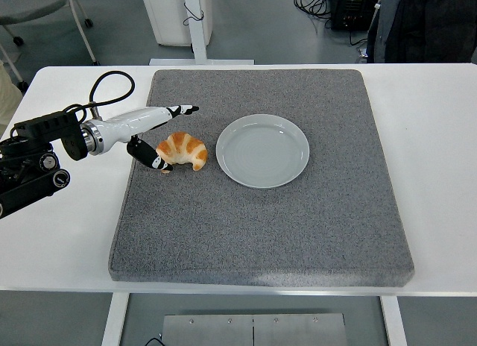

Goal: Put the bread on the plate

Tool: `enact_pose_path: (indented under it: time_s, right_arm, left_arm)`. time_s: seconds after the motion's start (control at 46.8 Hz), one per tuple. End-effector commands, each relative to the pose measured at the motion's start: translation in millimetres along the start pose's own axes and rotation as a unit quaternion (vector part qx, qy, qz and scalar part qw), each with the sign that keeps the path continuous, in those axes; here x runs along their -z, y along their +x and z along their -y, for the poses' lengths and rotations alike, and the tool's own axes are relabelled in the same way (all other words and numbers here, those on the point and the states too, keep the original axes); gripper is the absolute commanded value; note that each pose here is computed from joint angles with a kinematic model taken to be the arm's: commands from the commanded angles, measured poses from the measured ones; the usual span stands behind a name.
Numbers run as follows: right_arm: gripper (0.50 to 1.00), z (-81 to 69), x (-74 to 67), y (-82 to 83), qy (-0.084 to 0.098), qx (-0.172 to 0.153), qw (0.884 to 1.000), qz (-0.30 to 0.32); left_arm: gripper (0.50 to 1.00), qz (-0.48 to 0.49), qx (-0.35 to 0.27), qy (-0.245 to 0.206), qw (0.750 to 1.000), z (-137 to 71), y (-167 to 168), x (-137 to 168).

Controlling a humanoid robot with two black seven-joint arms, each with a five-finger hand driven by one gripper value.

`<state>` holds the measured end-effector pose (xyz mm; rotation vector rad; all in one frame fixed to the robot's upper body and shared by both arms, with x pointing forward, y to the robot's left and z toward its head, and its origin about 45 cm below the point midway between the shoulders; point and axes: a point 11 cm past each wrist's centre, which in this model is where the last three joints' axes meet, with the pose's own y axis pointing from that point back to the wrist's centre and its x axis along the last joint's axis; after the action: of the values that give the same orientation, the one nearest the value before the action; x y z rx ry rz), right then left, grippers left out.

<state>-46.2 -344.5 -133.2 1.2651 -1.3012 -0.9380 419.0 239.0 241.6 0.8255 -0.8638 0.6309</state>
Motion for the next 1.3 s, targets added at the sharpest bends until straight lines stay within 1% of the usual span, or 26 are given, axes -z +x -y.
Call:
enact_pose_path:
  time_s: [0.0,0.278,0.385,0.556,0.662,0.876,0.897,0.94,1.047,1.068,1.132,1.175,1.218,1.282]
  right_arm:
    - [1.0,0.0,0.1,-0.1,0.0,0.001,1.0,0.0]
    - [1.0,0.0,0.1,0.1,0.0,0.0,1.0,0.0]
    - [1.0,0.0,0.1,0.1,0.0,0.0,1.0,0.001]
    - [1.0,0.0,0.1,0.1,0.0,0.0,1.0,0.001]
    - [1.0,0.0,0.1,0.1,0.0,0.0,1.0,0.001]
    - [1.0,0.0,0.1,0.1,0.0,0.0,1.0,0.001]
    - [1.0,0.0,0.1,-0.1,0.0,0.001,1.0,0.0]
    - [1.0,0.0,0.1,-0.1,0.0,0.001,1.0,0.0]
    - [1.0,0.0,0.1,0.1,0.0,0.0,1.0,0.0]
    - [1.0,0.0,0.1,-0.1,0.0,0.001,1.0,0.0]
    - [1.0,0.0,0.1,-0.1,0.0,0.0,1.0,0.001]
    - [1.0,0.0,0.1,0.1,0.0,0.0,1.0,0.001]
    - [1.0,0.0,0.1,0.1,0.0,0.0,1.0,0.0]
    - [1.0,0.0,0.1,0.1,0.0,0.0,1.0,0.0]
  left_arm:
    - [0.995,-0.001,-0.003,0.002,1.0,4.7,-1.3,1.4]
    - [0.995,-0.007,-0.008,-0.005,1.0,18.6,-5.4,-0.8]
    - [0.995,-0.006,-0.008,-0.001,1.0,22.7,-7.8,1.9]
    - [0.993,-0.002,-0.007,-0.003,1.0,25.1,-11.1,4.7]
    - [0.986,-0.002,-0.011,-0.002,1.0,28.8,-12.0,4.2]
    - [0.966,0.013,-0.009,0.005,1.0,29.0,-22.4,11.0]
    - [0.951,0.014,-0.009,0.004,1.0,29.5,-23.7,10.9]
    - [0.892,0.015,-0.011,0.004,1.0,30.6,-24.1,10.2]
    - [0.824,0.016,-0.014,0.007,1.0,30.6,-22.9,12.6]
    - [0.804,0.016,-0.015,0.007,1.0,30.9,-22.9,12.4]
    - [0.721,0.017,-0.016,0.009,1.0,30.8,-22.3,13.4]
    - [0.687,0.017,-0.017,0.012,1.0,30.5,-21.7,15.4]
    - [0.665,0.018,-0.018,0.013,1.0,30.4,-21.2,16.4]
    - [0.601,0.017,-0.02,0.014,1.0,30.4,-19.6,17.1]
